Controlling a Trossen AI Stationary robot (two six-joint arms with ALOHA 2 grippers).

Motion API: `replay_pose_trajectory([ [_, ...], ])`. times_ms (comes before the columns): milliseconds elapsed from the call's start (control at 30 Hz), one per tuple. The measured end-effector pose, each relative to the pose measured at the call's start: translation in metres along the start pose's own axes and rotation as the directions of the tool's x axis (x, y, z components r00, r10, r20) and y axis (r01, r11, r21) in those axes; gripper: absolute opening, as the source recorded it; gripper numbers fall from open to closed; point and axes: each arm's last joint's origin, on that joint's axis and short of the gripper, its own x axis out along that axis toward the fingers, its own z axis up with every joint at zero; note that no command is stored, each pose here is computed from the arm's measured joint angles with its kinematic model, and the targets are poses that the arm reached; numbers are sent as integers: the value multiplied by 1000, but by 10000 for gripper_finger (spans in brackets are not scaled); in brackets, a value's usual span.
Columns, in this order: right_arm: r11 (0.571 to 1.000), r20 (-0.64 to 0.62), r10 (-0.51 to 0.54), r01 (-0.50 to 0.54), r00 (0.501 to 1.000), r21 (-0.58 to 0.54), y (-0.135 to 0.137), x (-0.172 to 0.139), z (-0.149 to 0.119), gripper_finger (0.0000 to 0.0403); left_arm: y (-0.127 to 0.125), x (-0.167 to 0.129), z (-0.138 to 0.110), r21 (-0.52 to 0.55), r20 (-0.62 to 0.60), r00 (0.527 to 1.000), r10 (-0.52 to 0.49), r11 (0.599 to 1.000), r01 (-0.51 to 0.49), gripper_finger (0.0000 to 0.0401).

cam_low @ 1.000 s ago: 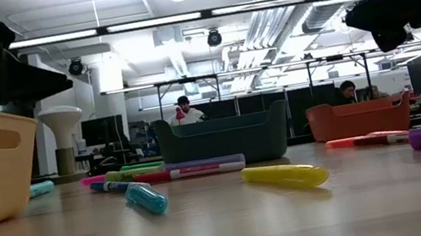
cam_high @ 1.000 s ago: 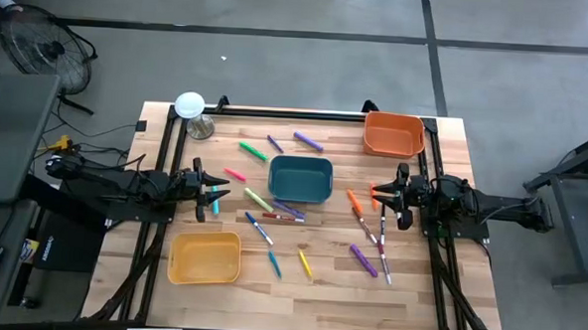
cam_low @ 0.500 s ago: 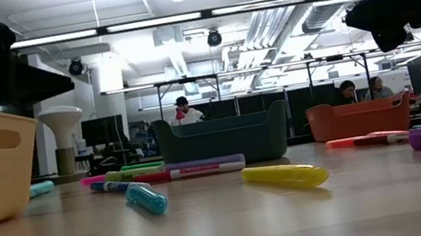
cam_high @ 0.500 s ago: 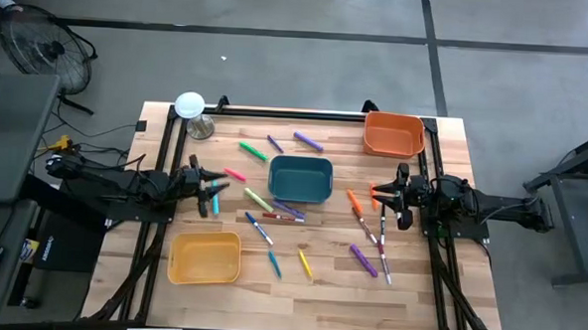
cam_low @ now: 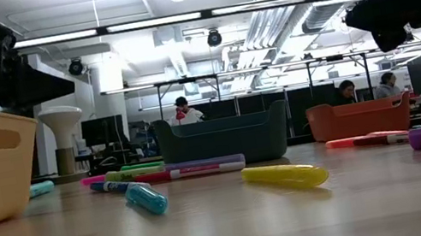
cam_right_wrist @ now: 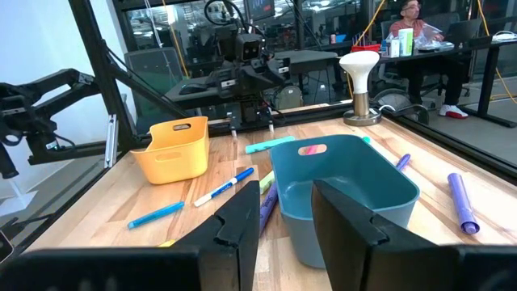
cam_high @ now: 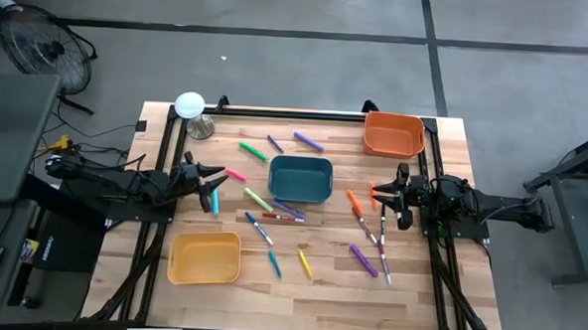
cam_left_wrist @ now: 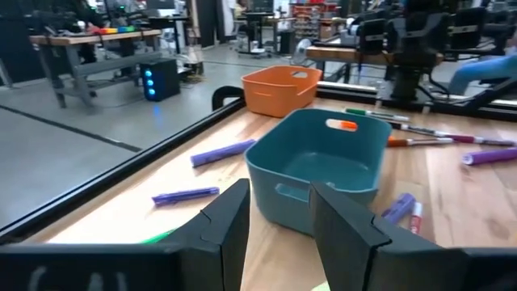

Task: Pick & Place Markers
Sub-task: Put the top right light violet highlighter pen into the orange bin

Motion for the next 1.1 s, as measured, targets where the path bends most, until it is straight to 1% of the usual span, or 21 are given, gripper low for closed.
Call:
replay_pose_trajectory([
  [100,1000,0,0,0,1000,0,0,0,0,103,0,0,0,0,-1,1000,-12,1000,12,127],
  [1100,1000,0,0,0,1000,0,0,0,0,103,0,0,0,0,-1,1000,-11,1000,11,127],
])
